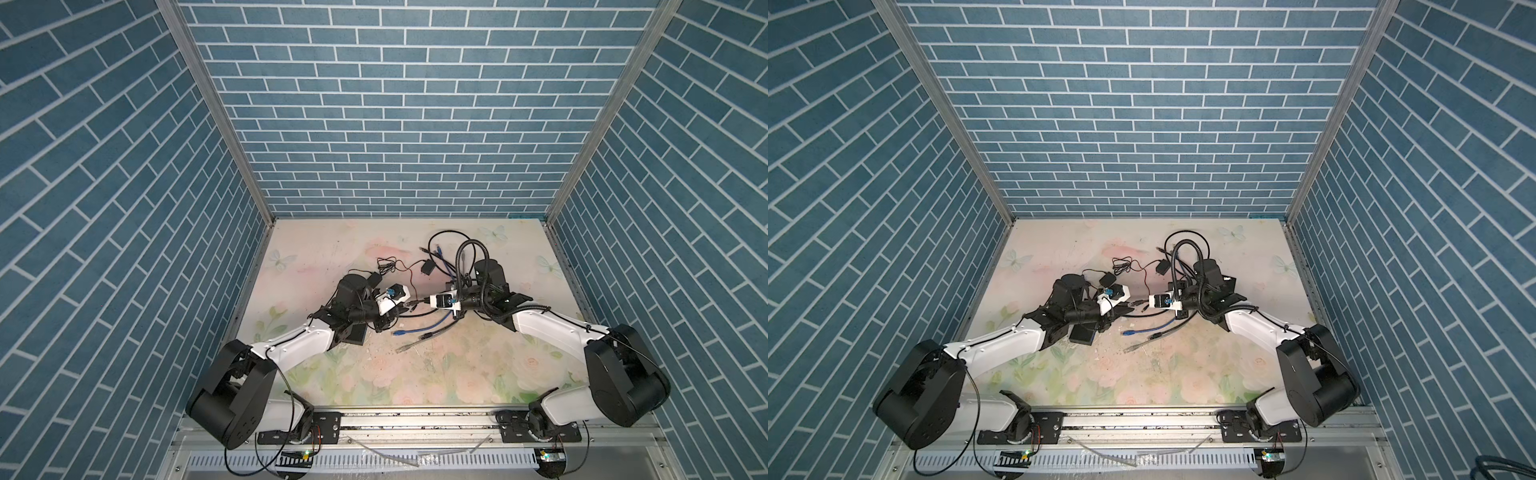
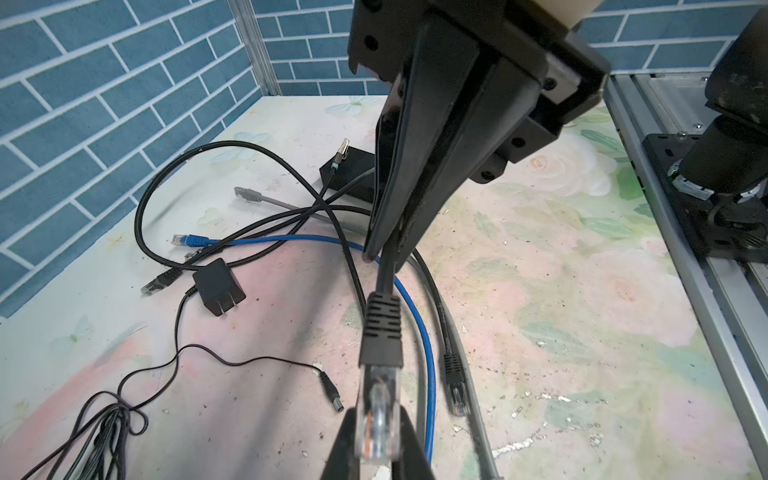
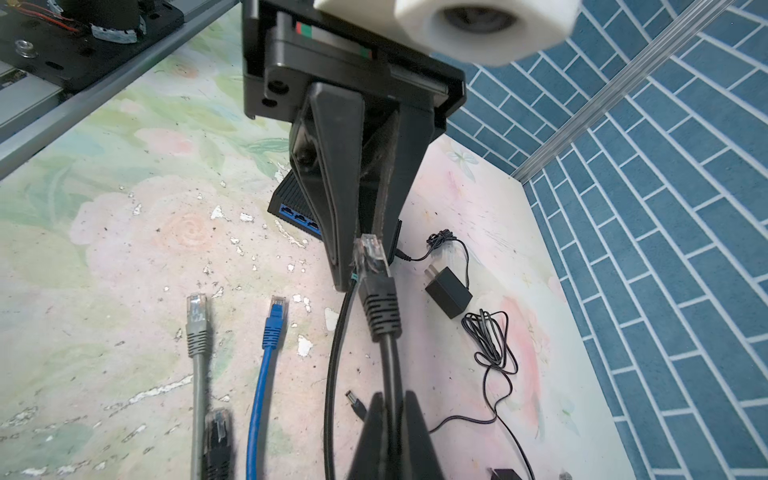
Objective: Insert the plug into the switch port
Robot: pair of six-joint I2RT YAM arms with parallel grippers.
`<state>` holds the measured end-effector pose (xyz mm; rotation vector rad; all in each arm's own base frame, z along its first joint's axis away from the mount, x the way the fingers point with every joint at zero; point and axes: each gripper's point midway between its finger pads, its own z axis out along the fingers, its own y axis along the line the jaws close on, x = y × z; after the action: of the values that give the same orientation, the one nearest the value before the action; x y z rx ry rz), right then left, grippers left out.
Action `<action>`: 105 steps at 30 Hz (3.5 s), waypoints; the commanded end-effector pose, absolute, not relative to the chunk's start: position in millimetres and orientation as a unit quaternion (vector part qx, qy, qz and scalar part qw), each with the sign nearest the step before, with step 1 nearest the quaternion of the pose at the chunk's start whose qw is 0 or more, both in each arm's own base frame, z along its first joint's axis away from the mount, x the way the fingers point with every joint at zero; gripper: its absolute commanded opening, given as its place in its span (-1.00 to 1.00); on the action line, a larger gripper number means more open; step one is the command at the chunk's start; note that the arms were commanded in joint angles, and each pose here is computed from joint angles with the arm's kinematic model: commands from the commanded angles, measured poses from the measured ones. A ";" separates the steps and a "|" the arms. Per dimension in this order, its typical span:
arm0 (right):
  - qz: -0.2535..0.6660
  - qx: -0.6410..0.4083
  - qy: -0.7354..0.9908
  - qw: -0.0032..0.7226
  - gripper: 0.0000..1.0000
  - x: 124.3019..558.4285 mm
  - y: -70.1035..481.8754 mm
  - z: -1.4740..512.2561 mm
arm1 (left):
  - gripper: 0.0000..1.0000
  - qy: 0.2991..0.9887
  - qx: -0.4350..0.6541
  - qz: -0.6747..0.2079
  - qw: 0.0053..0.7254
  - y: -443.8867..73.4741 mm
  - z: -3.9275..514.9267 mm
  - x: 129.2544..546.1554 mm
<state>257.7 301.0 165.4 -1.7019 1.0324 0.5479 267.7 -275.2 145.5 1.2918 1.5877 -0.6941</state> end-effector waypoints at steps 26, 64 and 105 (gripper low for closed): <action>0.245 -0.719 0.410 0.506 -1.00 249.7 303.5 165.0 | -0.14 0.629 0.529 -0.272 0.501 -275.9 167.8 274.4; 0.344 -0.675 0.428 0.493 -0.33 244.4 318.0 189.3 | -0.72 0.625 0.548 -0.282 0.479 -278.0 153.7 264.0; 0.333 -0.644 0.500 0.473 -1.00 266.8 340.2 144.1 | 0.99 0.796 0.314 -0.284 0.433 -242.0 129.5 289.5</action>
<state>261.1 339.2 156.7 -1.6237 1.1528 0.8307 285.3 -255.7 137.7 0.9952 1.8264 -0.6741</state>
